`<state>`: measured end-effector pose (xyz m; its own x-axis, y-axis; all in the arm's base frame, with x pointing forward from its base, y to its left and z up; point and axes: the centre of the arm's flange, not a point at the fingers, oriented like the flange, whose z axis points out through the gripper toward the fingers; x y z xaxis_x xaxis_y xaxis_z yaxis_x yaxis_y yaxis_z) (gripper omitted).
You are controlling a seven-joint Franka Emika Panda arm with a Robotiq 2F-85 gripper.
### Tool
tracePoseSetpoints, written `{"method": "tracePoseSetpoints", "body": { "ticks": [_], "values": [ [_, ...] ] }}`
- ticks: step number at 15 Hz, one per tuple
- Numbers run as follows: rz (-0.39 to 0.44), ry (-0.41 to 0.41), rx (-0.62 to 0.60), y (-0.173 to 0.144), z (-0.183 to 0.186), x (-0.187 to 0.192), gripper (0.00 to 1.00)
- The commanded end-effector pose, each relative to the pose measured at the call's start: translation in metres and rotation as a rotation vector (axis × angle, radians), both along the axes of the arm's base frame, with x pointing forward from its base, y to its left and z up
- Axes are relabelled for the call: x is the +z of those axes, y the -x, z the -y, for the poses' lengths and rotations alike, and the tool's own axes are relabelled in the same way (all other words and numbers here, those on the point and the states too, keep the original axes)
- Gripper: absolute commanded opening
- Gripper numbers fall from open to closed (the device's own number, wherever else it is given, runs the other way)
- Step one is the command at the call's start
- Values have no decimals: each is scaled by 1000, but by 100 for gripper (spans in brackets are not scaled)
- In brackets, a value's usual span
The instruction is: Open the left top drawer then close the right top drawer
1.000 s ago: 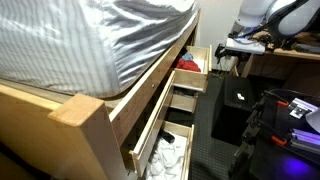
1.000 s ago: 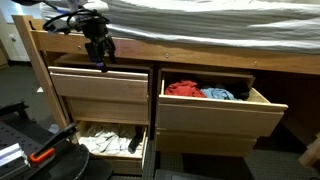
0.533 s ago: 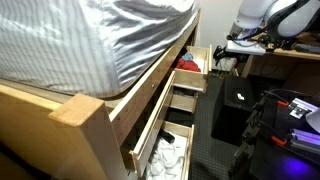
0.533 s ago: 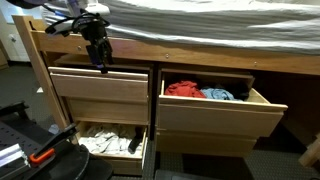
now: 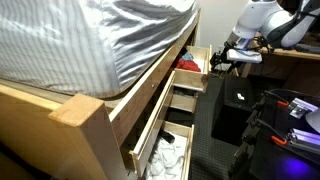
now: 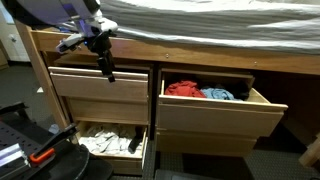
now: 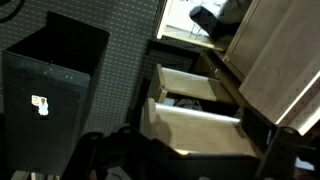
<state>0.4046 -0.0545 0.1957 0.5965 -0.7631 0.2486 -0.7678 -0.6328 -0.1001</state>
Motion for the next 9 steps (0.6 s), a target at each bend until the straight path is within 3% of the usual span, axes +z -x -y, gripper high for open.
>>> {"method": "tracePoseSetpoints", "body": {
  "ticks": [1,3,4,5,6,8,9],
  "values": [
    [98,38,-178,2,22,-44,100],
    [130,45,-295,8,40,-45,100],
    [96,14,-342,13,49,-43,100],
    [15,-92,-238,18,61,-50,100],
    [26,-109,-206,27,65,-59,100],
    [-60,-163,-152,48,72,-95,100],
    [-112,-145,-163,64,79,-107,100]
  ]
}}
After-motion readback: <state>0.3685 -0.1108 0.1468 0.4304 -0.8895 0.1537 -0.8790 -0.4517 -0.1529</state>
